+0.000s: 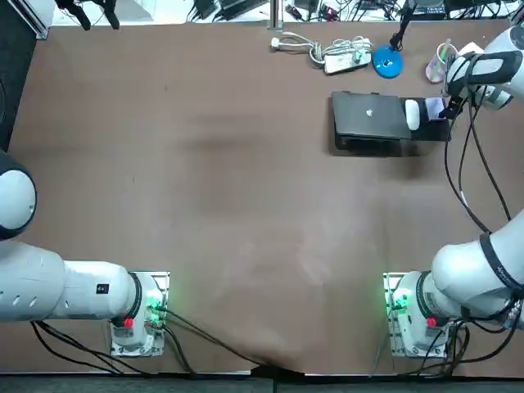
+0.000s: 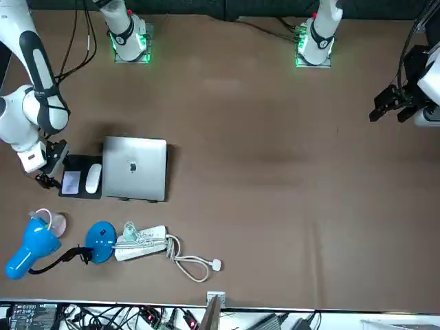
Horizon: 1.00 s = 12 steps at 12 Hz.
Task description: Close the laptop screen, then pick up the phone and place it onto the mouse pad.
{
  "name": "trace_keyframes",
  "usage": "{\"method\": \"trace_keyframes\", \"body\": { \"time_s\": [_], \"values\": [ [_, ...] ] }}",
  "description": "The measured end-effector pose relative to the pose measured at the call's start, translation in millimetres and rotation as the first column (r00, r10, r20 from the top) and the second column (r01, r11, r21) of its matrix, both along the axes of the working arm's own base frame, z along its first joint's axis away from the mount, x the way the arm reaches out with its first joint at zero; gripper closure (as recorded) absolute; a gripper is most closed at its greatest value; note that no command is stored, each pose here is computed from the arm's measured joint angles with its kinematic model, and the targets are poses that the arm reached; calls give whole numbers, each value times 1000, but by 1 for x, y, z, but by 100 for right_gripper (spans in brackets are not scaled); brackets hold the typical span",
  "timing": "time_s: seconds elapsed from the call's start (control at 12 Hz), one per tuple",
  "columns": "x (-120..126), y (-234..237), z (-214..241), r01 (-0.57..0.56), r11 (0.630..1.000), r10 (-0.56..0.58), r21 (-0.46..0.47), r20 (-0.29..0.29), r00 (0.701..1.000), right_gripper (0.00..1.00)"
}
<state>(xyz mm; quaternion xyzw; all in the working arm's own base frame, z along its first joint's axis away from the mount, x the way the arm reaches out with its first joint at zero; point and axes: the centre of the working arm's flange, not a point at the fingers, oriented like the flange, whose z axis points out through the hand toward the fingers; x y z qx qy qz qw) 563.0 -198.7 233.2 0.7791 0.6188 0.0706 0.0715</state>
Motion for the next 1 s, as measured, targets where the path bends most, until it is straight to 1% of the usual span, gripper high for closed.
{"method": "trace_keyframes", "body": {
  "time_s": [0.08, 0.25, 0.42, 0.58, 0.67, 0.75, 0.83, 0.92, 1.0],
  "values": [
    [0, 0, 7, 6, 1000, -6, 5, -4, 1000, 0],
    [0, 1, 33, 35, 999, -34, 22, -16, 999, 0],
    [0, 5, 67, 119, 992, -118, 48, -26, 993, 0],
    [-2, 9, 105, 229, 970, -226, 76, -40, 973, 0],
    [-2, 12, 126, 290, 953, -286, 91, -57, 956, 0],
    [-3, 16, 147, 356, 928, -349, 105, -82, 934, 0],
    [-3, 20, 168, 427, 897, -415, 116, -116, 902, 0],
    [-4, 25, 189, 501, 857, -483, 121, -152, 862, 0],
    [-4, 28, 210, 568, 814, -545, 123, -176, 820, 0]
  ]
}}
